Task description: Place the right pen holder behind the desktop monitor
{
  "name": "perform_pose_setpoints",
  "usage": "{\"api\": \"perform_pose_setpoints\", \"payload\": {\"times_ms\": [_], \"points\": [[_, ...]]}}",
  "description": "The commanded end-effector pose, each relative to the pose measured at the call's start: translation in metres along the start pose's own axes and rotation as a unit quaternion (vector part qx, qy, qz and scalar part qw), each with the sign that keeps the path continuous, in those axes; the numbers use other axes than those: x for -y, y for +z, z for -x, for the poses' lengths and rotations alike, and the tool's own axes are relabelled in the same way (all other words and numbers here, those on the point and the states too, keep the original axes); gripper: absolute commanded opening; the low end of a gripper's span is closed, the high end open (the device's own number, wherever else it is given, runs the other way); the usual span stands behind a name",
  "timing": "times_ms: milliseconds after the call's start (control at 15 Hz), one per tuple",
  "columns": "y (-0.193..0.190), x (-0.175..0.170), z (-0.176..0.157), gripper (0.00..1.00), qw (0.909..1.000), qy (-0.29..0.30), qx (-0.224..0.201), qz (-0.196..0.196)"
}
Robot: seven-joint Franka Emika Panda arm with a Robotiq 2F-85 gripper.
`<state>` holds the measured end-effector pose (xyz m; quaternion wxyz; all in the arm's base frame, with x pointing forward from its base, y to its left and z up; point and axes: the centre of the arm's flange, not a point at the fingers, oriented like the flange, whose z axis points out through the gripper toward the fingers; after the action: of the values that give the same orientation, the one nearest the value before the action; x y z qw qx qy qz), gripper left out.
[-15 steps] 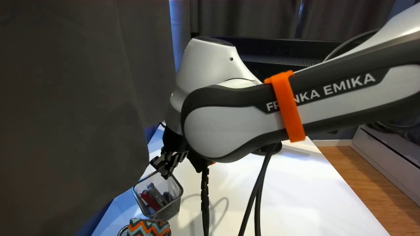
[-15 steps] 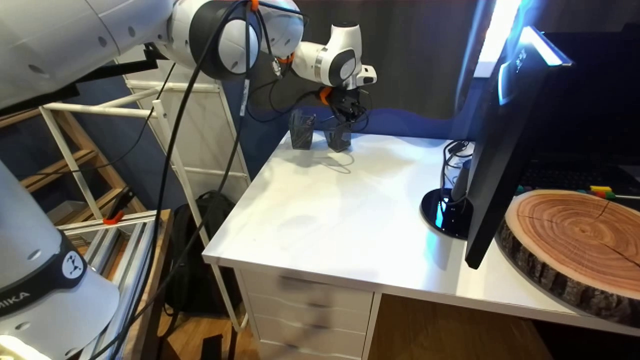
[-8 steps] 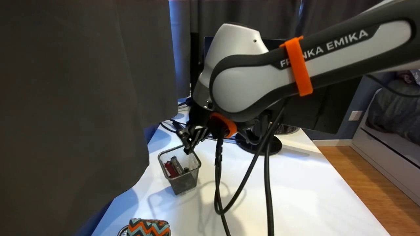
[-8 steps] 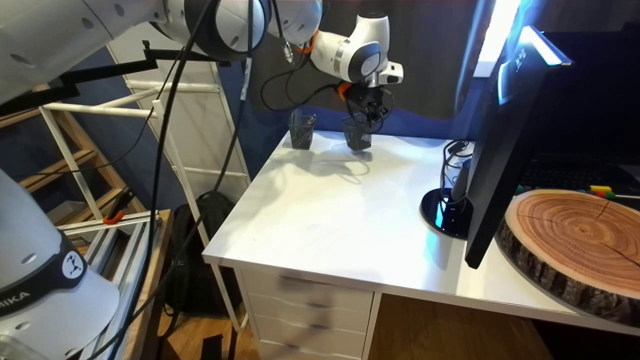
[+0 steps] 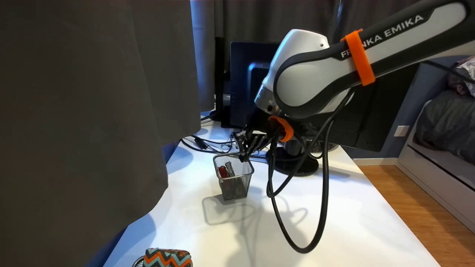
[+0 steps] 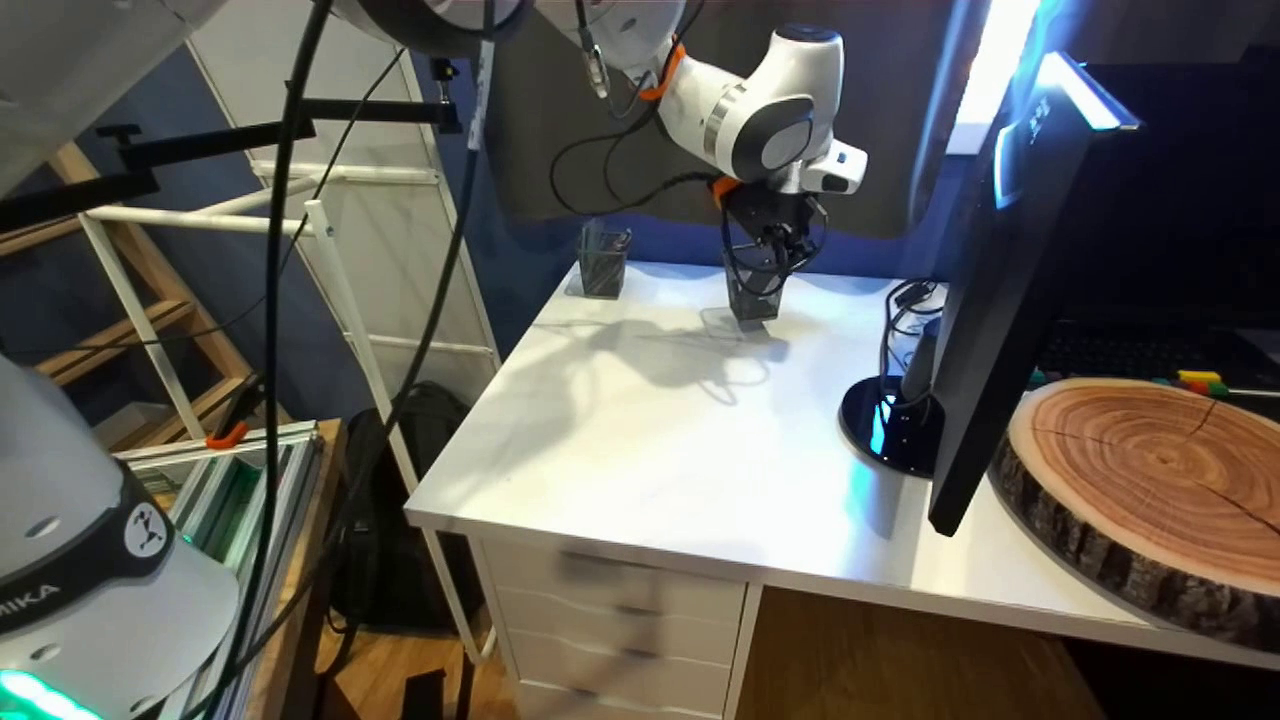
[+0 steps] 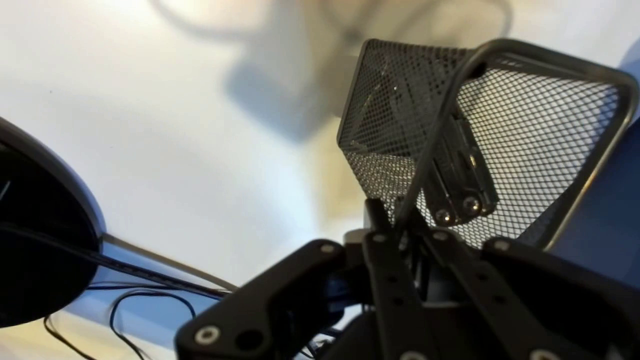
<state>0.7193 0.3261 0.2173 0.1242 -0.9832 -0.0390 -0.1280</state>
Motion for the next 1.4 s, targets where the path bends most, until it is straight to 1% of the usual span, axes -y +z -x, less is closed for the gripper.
{"api": "perform_pose_setpoints", "payload": {"times_ms": [0, 133, 267, 333, 400, 533, 733, 800, 867, 1000, 1200, 1333], "points": [[0.001, 0.0, 0.001, 0.02, 1.0, -0.001, -0.001, 0.001], [-0.006, -0.031, 0.006, 0.02, 0.9992, 0.029, 0.005, 0.027], [-0.01, -0.06, 0.012, 0.02, 0.9967, 0.055, 0.023, 0.054], [-0.016, -0.077, 0.016, 0.02, 0.995, 0.07, 0.023, 0.067], [-0.027, -0.095, 0.022, 0.02, 0.9943, 0.081, 0.025, 0.065], [-0.058, -0.124, 0.031, 0.02, 0.9921, 0.104, 0.017, 0.068], [-0.085, -0.167, 0.045, 0.02, 0.9872, 0.138, 0.028, 0.075], [-0.084, -0.172, 0.045, 0.02, 0.9883, 0.134, 0.034, 0.064], [-0.081, -0.176, 0.045, 0.02, 0.9878, 0.138, 0.03, 0.067], [-0.063, -0.176, 0.04, 0.02, 0.9875, 0.144, 0.037, 0.052], [-0.05, -0.172, 0.049, 0.02, 0.9875, 0.153, 0.022, 0.03], [-0.045, -0.167, 0.053, 0.02, 0.9872, 0.157, 0.014, 0.025]]}}
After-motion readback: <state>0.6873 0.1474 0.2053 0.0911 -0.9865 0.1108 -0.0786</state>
